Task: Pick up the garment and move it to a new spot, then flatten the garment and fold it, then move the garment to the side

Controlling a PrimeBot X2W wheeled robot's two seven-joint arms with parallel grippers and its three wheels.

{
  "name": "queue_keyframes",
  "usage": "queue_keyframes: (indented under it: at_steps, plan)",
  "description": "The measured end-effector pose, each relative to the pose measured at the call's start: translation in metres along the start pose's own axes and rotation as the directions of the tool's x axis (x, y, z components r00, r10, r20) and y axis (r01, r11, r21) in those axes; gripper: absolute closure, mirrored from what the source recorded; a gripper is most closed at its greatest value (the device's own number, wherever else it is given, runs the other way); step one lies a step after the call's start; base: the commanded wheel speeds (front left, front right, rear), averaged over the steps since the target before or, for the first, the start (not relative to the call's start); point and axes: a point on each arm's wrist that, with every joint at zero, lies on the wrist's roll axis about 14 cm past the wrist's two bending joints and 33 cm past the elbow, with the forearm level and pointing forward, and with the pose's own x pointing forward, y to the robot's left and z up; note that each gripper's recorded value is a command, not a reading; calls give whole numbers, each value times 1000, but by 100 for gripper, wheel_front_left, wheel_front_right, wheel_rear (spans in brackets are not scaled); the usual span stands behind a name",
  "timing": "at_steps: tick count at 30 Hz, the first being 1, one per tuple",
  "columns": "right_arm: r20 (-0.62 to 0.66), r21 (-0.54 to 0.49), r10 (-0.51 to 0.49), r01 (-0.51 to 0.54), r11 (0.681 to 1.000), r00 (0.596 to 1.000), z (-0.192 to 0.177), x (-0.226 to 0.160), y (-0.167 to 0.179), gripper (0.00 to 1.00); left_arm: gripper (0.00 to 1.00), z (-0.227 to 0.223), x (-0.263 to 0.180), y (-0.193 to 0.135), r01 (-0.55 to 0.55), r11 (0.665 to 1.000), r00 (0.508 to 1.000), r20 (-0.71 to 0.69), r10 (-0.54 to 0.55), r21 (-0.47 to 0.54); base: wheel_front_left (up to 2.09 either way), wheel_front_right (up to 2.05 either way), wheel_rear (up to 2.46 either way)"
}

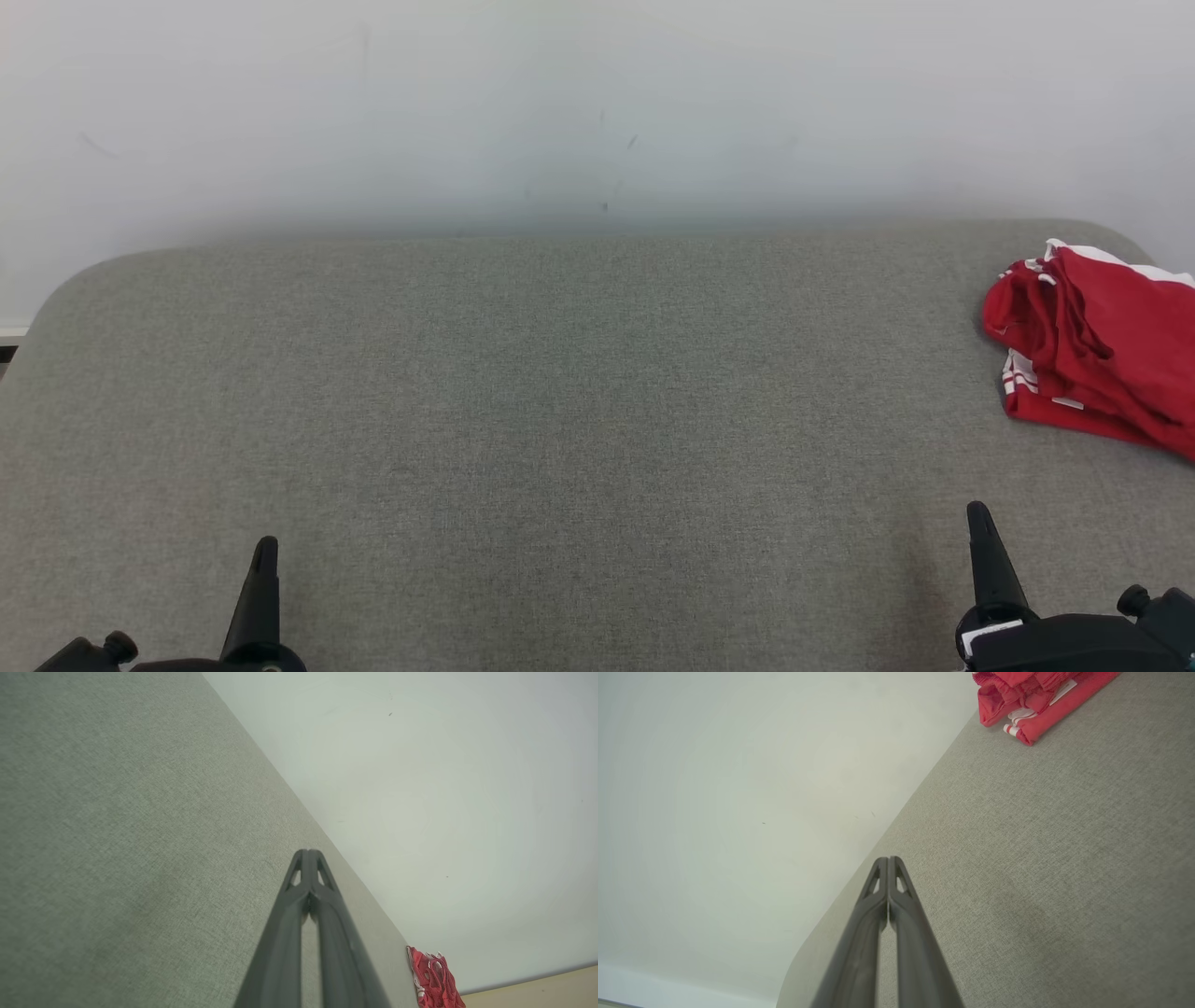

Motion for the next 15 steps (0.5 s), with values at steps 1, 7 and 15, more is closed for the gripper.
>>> queue_keyframes:
  at_steps: [1,7,15]
  plan:
    - [0,12,0,0,1000,1000,0,0,0,100,100,0,0,0,0,1000,1000,-2,0,-9,0,0,0]
    - [1,79,-6,6,997,1000,2,1,-1,100,100,-1,2,-1,1,997,1000,-9,-2,-75,0,0,0]
    - [2,163,-5,5,987,1000,5,4,0,100,100,-2,5,-3,2,986,1000,-16,-5,-164,0,0,0]
